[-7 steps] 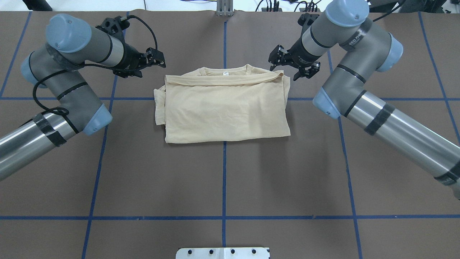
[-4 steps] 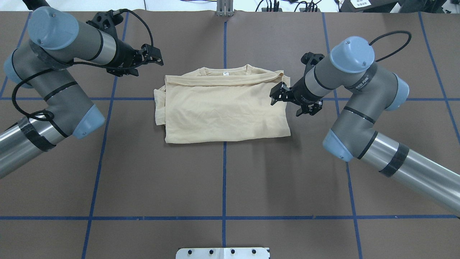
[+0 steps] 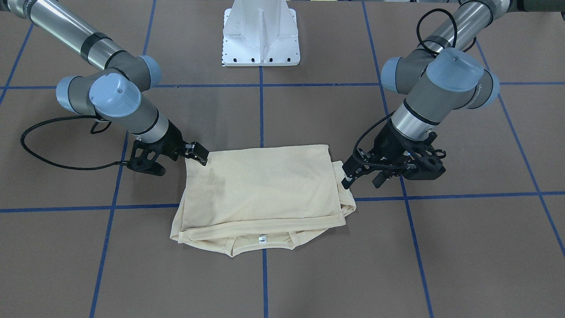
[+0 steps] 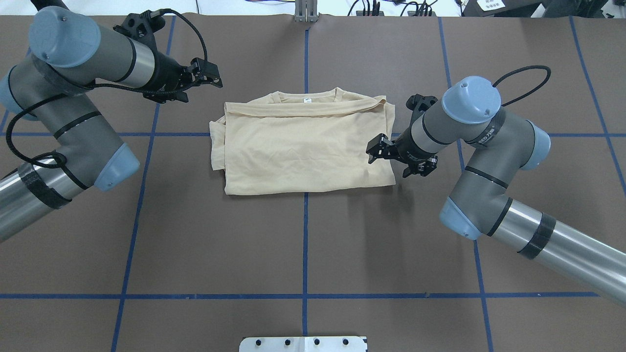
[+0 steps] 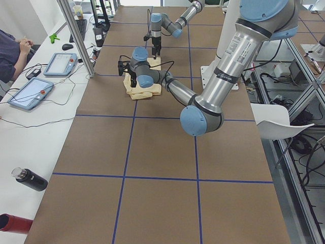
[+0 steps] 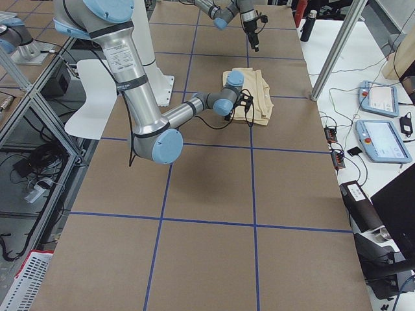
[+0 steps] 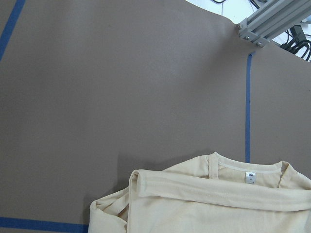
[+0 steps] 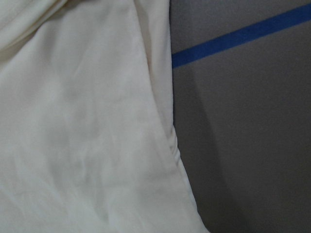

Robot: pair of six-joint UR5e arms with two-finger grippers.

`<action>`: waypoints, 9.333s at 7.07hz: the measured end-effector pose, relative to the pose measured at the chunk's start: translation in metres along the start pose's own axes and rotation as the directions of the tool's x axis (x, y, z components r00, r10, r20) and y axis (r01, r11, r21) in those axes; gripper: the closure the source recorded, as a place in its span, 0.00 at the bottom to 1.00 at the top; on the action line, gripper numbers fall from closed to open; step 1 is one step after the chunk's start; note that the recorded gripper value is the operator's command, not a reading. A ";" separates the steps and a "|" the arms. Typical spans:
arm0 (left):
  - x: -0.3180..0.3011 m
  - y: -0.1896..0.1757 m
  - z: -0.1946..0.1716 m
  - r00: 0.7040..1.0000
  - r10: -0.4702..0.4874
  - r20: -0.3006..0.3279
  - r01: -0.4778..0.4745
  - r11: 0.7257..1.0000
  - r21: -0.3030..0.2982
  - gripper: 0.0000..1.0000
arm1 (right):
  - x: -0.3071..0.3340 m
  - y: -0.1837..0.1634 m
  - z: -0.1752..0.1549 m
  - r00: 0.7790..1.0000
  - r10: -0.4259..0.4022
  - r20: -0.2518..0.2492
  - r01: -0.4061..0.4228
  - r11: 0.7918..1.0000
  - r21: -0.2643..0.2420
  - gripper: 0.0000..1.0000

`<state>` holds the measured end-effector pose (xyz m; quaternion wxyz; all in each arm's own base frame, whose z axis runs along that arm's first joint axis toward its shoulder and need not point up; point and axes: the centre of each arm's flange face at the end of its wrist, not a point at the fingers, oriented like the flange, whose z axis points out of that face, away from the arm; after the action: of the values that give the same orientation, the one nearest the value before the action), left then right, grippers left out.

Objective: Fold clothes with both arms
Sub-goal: 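Move the right gripper down to the folded edge nearest it, then grasp the folded edge with the right gripper and drag it toward the robot, then release and raise the right gripper while the left gripper lowers to the collar, then grasp the collar corner with the left gripper, then pull the collar corner away from the robot with the left gripper, then release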

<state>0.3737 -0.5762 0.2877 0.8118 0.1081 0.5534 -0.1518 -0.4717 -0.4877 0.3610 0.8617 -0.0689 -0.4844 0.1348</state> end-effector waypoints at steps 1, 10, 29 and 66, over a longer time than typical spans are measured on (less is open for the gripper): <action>0.000 0.000 0.000 1.000 0.001 0.000 -0.001 1.000 0.000 0.01 | 0.000 0.003 0.002 1.000 -0.002 -0.002 0.002 1.000 -0.005 0.10; -0.003 0.000 0.002 1.000 0.002 0.006 -0.002 1.000 -0.001 0.01 | -0.005 0.011 0.002 1.000 0.003 -0.020 -0.003 1.000 -0.029 1.00; -0.037 0.024 -0.004 1.000 -0.011 0.019 0.011 0.999 -0.036 0.01 | -0.103 0.149 -0.062 0.983 0.167 0.077 -0.129 0.924 -0.359 0.00; 0.074 -0.024 0.118 0.985 -0.155 0.072 0.134 0.961 0.241 0.00 | -0.047 0.030 -0.110 0.968 0.218 0.127 -0.202 0.972 -0.122 0.00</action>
<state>0.4922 -0.6484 0.2619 0.8043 0.1558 0.5006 -0.2798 -0.4063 -0.4715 0.2577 0.8016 -0.1568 -0.5398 0.2034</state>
